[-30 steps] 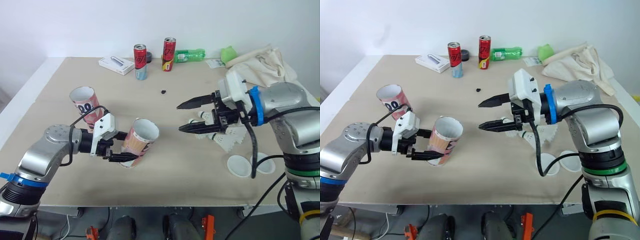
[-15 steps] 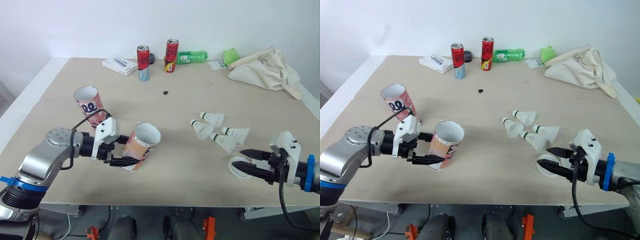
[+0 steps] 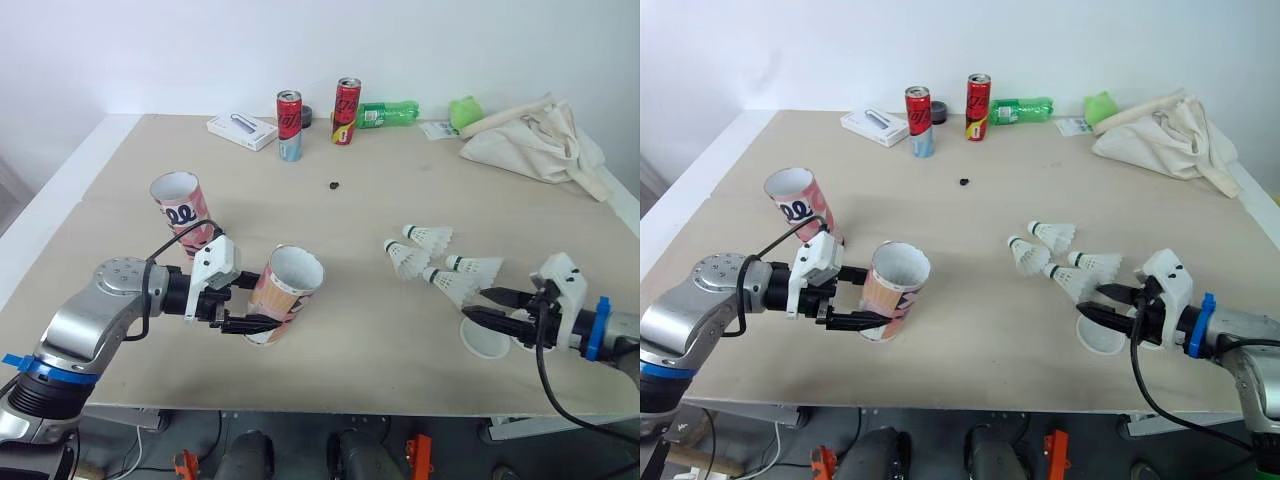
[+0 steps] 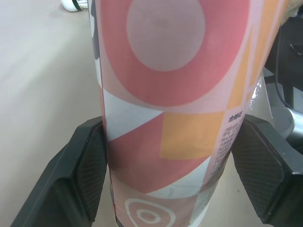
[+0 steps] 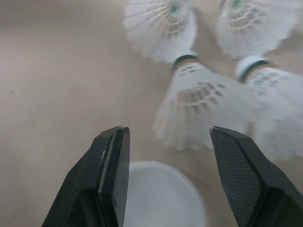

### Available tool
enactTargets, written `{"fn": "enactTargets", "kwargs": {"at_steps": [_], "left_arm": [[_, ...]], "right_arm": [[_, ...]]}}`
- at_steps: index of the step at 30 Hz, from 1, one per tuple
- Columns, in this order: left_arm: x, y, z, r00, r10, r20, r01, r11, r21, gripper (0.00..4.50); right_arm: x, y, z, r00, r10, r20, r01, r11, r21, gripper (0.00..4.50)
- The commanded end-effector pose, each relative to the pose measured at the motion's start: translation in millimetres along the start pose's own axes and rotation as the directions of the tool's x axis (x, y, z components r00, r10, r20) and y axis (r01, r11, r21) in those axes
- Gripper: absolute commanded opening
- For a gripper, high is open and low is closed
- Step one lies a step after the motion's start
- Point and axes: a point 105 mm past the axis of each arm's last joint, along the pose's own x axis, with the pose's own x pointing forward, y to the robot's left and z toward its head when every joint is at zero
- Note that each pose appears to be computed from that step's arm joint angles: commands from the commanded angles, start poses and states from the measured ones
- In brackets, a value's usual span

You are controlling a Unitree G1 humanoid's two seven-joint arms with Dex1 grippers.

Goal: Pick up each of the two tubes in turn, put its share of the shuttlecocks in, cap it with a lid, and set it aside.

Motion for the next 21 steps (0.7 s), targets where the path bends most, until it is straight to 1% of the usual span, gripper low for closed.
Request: {"fn": "enactTargets", "kwargs": {"at_steps": [1, 9, 15, 16, 18, 19, 20, 21], "left_arm": [[-2, 2, 5, 1.0, 0.013, 0.008, -0.013, 0.999, 0.029, 3.52], [-3, 2, 5, 1.0, 0.021, 0.01, -0.021, 0.999, 0.025, 3.52], [-2, 2, 5, 1.0, 0.026, 0.013, -0.026, 0.999, 0.023, 3.52], [-2, 2, 6, 1.0, 0.026, 0.013, -0.027, 0.999, 0.022, 3.52], [-2, 2, 6, 1.0, 0.027, 0.013, -0.028, 0.999, 0.022, 3.52], [-2, 2, 6, 1.0, 0.028, 0.014, -0.028, 0.999, 0.022, 3.52], [-2, 2, 6, 0.999, 0.028, 0.015, -0.029, 0.999, 0.021, 3.52], [-2, 2, 6, 0.999, 0.029, 0.015, -0.029, 0.999, 0.021, 3.52]], "right_arm": [[3, 1, 9, 1.0, 0.005, 0.029, -0.004, 1.0, -0.024, 2.94], [24, 1, 13, 0.999, 0.017, 0.044, -0.016, 1.0, -0.021, 2.94], [30, -8, 8, 0.999, -0.02, 0.03, 0.02, 1.0, -0.01, 2.94], [30, -11, 6, 0.999, -0.034, 0.025, 0.034, 0.999, -0.008, 2.41], [30, -13, 4, 0.999, -0.043, 0.021, 0.043, 0.999, -0.005, 1.63], [29, -12, 4, 0.999, -0.038, 0.024, 0.039, 0.999, -0.007, 1.02], [29, -12, 4, 0.999, -0.036, 0.026, 0.036, 0.999, -0.006, 0.71], [29, -12, 4, 0.999, -0.034, 0.028, 0.034, 0.999, -0.006, 0.06]]}}
